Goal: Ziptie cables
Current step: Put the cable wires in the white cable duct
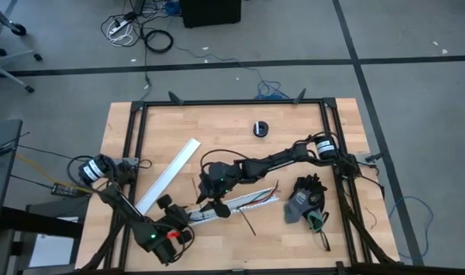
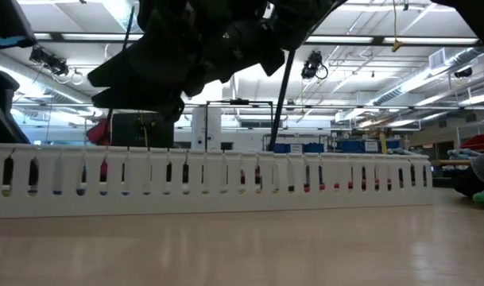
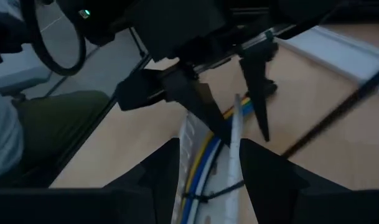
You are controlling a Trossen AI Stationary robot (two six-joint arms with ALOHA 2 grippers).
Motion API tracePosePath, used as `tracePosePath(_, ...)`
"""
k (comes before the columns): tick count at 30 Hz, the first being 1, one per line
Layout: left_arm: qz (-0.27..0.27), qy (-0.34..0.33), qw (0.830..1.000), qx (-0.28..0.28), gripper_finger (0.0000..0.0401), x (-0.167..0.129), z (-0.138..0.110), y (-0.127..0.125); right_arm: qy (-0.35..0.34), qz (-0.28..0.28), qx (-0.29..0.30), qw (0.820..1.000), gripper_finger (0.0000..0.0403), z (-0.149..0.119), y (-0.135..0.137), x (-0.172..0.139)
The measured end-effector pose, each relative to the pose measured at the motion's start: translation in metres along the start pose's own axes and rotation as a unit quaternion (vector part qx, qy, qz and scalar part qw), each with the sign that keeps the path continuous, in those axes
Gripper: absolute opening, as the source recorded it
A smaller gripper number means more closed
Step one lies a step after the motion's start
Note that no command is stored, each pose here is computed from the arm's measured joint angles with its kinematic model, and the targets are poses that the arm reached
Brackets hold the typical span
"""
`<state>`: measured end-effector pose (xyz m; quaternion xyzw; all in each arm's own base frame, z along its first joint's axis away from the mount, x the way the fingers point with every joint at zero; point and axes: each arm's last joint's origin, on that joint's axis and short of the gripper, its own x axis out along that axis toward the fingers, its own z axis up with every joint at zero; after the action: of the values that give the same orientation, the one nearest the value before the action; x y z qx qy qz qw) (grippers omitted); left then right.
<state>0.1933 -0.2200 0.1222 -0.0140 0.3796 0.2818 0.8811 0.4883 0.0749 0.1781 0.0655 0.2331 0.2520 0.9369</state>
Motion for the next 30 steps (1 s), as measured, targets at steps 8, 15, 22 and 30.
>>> tracePosePath(8,0.003,0.0,1.0,-0.004,0.0126,0.003,0.002,0.0,0.088,-0.005,0.041,0.995,0.0162,-0.015,0.002,-0.004)
tracePosePath(15,-0.002,-0.001,1.0,-0.008,0.0126,0.003,0.003,-0.001,0.049,-0.037,0.018,0.998,0.0161,-0.007,-0.001,-0.003)
tracePosePath(22,-0.006,-0.002,1.0,-0.013,0.0126,0.003,0.003,-0.002,0.045,-0.055,0.011,0.997,0.0152,-0.007,-0.001,-0.003)
tracePosePath(30,0.0,-0.002,1.0,-0.016,0.0126,0.007,0.006,-0.001,0.038,-0.067,0.007,0.997,0.0112,-0.005,-0.002,-0.003)
